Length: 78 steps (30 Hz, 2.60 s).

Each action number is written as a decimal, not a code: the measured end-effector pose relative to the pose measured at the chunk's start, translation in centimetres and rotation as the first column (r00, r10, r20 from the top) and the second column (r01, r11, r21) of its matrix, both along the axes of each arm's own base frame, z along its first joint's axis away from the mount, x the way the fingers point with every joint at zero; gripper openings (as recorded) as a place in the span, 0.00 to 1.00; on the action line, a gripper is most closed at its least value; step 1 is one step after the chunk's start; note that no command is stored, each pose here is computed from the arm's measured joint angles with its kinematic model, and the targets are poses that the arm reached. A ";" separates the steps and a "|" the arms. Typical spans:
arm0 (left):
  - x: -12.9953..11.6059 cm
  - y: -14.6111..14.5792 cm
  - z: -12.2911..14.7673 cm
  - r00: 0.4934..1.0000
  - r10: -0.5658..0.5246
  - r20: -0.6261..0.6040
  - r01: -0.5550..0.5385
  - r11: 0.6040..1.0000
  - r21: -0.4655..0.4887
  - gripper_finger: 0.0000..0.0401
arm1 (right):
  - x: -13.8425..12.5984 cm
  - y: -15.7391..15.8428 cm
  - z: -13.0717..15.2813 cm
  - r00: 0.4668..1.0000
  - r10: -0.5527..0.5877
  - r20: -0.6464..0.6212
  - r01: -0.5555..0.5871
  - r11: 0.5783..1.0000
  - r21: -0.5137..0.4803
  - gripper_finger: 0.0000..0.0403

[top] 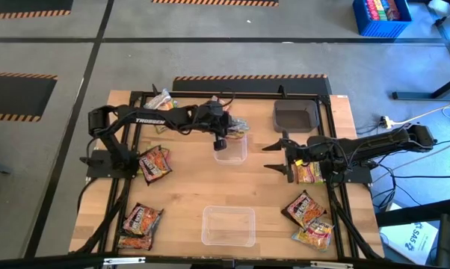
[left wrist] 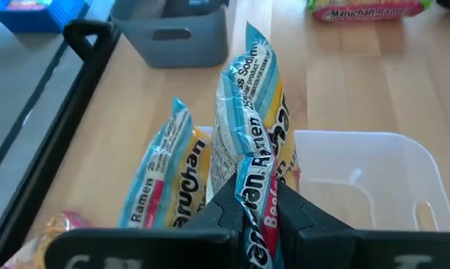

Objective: Sort Maruchan noodles
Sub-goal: Put the middle blue noodle pack into the top transparent bin

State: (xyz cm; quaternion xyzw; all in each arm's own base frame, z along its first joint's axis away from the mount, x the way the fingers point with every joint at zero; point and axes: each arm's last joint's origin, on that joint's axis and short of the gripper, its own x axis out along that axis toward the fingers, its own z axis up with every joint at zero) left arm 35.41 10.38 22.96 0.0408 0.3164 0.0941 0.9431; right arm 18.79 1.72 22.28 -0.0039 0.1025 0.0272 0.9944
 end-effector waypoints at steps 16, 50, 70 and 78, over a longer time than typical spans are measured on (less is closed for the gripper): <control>-1.4 0.7 -3.1 0.982 -0.018 0.188 0.023 0.999 -0.023 0.05 | 0.0 0.0 0.0 1.000 0.000 0.002 0.000 1.000 0.000 0.68; -0.7 0.4 -1.1 0.962 -0.010 0.273 0.020 0.999 -0.033 0.05 | 2.1 -3.4 -6.1 0.785 -0.543 -0.300 0.493 0.839 -0.229 0.68; -0.1 0.6 -2.4 0.968 -0.008 0.253 0.018 0.999 -0.039 0.05 | 4.1 -4.5 -8.4 0.837 -0.428 -0.342 0.422 0.902 -0.096 0.68; 0.3 0.8 -3.8 0.976 0.014 0.215 -0.005 0.999 -0.042 0.05 | 4.1 -4.5 -8.4 0.838 -0.428 -0.340 0.422 0.902 -0.094 0.68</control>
